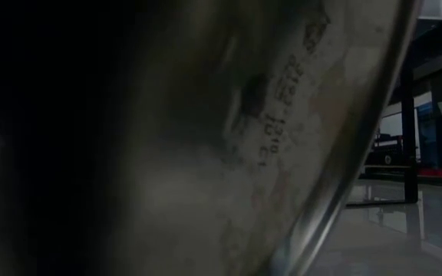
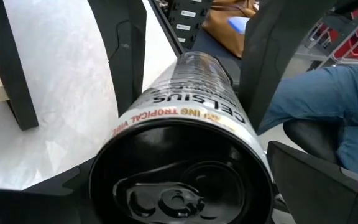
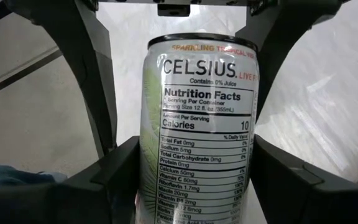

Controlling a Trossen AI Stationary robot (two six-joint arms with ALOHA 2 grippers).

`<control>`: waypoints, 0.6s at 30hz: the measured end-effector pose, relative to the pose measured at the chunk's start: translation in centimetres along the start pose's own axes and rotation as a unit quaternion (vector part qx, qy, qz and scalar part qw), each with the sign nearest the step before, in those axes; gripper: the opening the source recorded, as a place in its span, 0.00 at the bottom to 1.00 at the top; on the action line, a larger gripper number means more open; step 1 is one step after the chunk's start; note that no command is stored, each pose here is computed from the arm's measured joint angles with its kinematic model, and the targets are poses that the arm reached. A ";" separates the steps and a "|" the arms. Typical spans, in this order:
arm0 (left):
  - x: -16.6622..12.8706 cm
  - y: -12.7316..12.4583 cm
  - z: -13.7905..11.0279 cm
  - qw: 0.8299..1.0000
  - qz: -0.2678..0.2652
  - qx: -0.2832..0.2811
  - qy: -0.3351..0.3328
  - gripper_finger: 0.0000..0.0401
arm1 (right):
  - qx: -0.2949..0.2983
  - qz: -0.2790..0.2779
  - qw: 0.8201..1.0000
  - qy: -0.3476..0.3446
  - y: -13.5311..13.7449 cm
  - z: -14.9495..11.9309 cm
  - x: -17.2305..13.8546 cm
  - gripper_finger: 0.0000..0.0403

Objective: Place canned beverage on shelf
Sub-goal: Align the yellow soda can with the other yellow soda can

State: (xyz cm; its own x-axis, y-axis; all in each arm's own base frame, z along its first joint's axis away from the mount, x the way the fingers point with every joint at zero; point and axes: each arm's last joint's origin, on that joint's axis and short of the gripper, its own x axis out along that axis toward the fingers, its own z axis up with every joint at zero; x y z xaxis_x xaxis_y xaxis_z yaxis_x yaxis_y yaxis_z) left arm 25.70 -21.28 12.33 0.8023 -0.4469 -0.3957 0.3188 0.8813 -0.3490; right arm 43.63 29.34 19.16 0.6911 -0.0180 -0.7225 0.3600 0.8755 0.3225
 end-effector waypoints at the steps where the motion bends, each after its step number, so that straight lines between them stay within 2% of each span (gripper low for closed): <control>1: 0.0 0.0 0.0 1.000 -0.001 0.000 0.001 0.90 | 0.000 0.000 1.000 0.000 0.0 0.0 0.0 0.62; 9: 0.0 0.0 0.0 1.000 -0.002 0.000 0.001 0.89 | 0.001 0.000 1.000 0.000 0.0 0.0 0.0 0.62; 18: 0.0 0.0 0.0 1.000 0.000 0.004 0.003 0.76 | 0.000 0.000 1.000 0.000 0.0 0.0 0.0 0.63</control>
State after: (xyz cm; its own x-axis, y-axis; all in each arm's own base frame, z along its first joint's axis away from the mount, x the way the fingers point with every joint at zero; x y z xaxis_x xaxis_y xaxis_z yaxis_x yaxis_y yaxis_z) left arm 25.70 -21.24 12.28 0.8000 -0.4469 -0.4003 0.3225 0.8830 -0.3412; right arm 43.63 29.34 19.16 0.6916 -0.0175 -0.7221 0.3595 0.8754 0.3231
